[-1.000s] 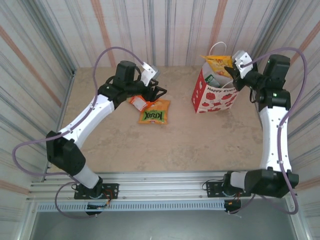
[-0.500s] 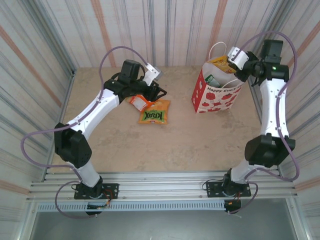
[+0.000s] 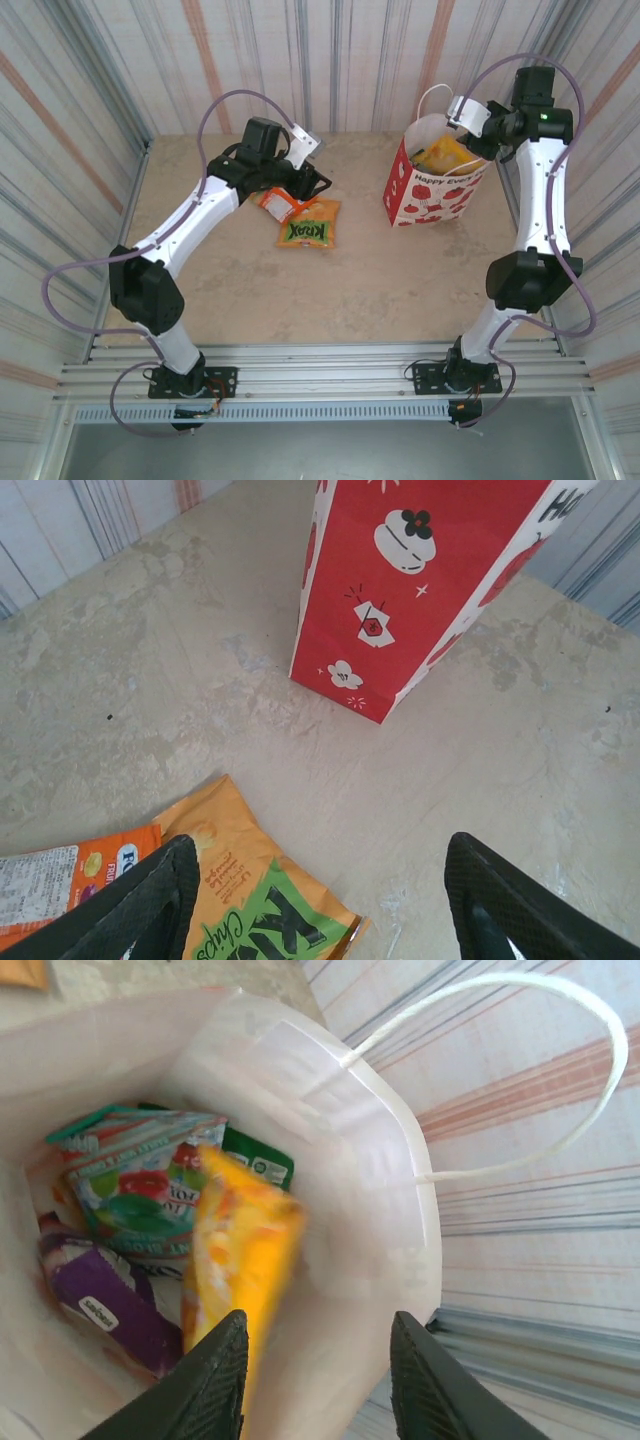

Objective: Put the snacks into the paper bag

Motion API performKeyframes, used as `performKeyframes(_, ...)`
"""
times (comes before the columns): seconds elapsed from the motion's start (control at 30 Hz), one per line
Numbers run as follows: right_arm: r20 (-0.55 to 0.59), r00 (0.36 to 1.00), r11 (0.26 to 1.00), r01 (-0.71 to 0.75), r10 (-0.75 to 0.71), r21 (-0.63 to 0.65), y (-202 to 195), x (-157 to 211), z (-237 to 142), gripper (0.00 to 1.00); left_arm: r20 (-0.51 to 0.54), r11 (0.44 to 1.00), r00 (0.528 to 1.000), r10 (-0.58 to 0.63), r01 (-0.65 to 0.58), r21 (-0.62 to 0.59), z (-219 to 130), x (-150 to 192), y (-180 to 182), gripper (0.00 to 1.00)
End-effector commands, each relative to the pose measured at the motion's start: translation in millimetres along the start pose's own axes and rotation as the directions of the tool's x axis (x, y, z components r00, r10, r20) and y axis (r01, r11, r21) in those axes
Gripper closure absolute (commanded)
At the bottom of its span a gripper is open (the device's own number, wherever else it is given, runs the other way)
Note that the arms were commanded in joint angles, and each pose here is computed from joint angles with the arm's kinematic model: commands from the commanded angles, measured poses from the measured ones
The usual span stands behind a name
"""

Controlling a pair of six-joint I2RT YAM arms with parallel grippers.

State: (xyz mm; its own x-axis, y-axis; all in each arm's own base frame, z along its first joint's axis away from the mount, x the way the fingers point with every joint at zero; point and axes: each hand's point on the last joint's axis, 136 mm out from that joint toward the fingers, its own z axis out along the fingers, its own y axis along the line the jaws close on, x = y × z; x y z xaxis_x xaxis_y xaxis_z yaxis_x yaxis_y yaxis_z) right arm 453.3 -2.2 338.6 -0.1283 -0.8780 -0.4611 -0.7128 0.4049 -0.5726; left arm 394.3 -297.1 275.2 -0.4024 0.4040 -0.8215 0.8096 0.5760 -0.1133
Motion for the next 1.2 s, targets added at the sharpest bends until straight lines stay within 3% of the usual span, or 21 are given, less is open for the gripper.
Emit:
performKeyframes(0.0,-0.005,1.000,1.000,-0.002,0.002,0.009,-0.6,-6.4,-9.0,0.53,-0.008,1.000,1.000,-0.019,0.019,-0.022,-1.1,-4.4,5.9,0.32)
performKeyframes(0.17,0.008,1.000,1.000,-0.010,0.010,0.022,0.1,-15.6,-13.9,0.51,-0.018,0.997,0.997,-0.074,0.073,-0.039,-2.8,2.1,7.2,0.32)
performKeyframes(0.4,0.110,0.992,0.996,-0.065,0.058,0.064,5.0,-53.0,-31.6,0.49,-0.042,0.983,0.983,-0.180,0.178,-0.054,-7.1,14.0,9.8,0.33)
performKeyframes(0.6,0.200,0.970,0.986,-0.154,0.138,0.068,24.4,-98.7,-41.7,0.47,-0.081,0.932,0.931,-0.356,0.347,-0.104,-19.3,36.2,29.3,0.35)
performKeyframes(0.7,0.234,0.954,0.981,-0.196,0.189,0.003,47.1,-124.5,-44.4,0.46,-0.077,0.869,0.868,-0.491,0.480,-0.121,-26.1,53.2,43.5,0.38)
performKeyframes(0.9,0.276,0.916,0.956,-0.277,0.293,-0.094,95.0,-173.3,-39.6,0.40,-0.081,0.703,0.699,-0.711,0.700,-0.124,-35.0,93.9,63.0,0.40)
performKeyframes(1.03,0.247,0.829,0.862,-0.452,0.501,-0.231,123.1,-191.3,-21.2,0.40,-0.074,0.612,0.607,-0.791,0.781,-0.124,-41.1,115.9,74.3,0.40)
performKeyframes(1.17,0.157,0.757,0.758,-0.567,0.634,-0.323,144.9,-200.3,1.2,0.39,-0.024,0.483,0.484,-0.875,0.868,-0.112,-46.2,137.2,92.4,0.41)
